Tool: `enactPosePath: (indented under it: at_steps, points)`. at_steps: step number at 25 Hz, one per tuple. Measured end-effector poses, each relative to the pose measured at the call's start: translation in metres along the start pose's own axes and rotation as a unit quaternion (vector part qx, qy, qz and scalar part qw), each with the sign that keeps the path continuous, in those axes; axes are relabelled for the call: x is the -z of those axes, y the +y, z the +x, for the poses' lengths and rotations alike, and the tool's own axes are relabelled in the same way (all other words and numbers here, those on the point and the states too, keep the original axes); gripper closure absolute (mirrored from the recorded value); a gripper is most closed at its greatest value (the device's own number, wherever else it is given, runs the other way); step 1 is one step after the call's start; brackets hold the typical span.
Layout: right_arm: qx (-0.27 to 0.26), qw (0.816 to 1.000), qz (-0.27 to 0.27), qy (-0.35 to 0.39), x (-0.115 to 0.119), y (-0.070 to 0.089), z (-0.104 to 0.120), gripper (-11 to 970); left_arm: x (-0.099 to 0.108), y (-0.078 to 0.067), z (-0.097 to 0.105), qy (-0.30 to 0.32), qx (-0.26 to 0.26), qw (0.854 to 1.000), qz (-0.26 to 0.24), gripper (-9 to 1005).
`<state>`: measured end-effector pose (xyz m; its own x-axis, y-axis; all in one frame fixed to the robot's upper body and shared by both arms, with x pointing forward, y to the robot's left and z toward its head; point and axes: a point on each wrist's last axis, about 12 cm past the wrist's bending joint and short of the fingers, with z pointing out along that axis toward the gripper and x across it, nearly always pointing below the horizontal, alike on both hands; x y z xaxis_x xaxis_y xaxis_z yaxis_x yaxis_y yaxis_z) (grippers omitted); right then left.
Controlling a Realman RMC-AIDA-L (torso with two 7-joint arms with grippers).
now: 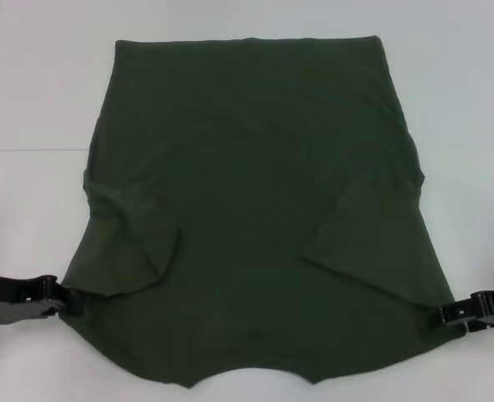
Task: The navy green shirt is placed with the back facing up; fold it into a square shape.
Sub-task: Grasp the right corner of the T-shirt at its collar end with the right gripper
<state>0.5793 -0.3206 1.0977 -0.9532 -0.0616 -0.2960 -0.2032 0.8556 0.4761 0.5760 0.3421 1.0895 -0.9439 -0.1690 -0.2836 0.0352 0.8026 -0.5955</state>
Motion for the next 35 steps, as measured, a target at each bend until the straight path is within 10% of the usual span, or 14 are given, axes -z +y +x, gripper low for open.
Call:
enactPosePath:
  at_steps: [35]
  points:
    - [0.019, 1.0, -0.007, 0.001, -0.006, 0.0065, -0.0014, 38, -0.0001, -0.0009, -0.0011, -0.001, -0.001, 1.0, 0.0, 936]
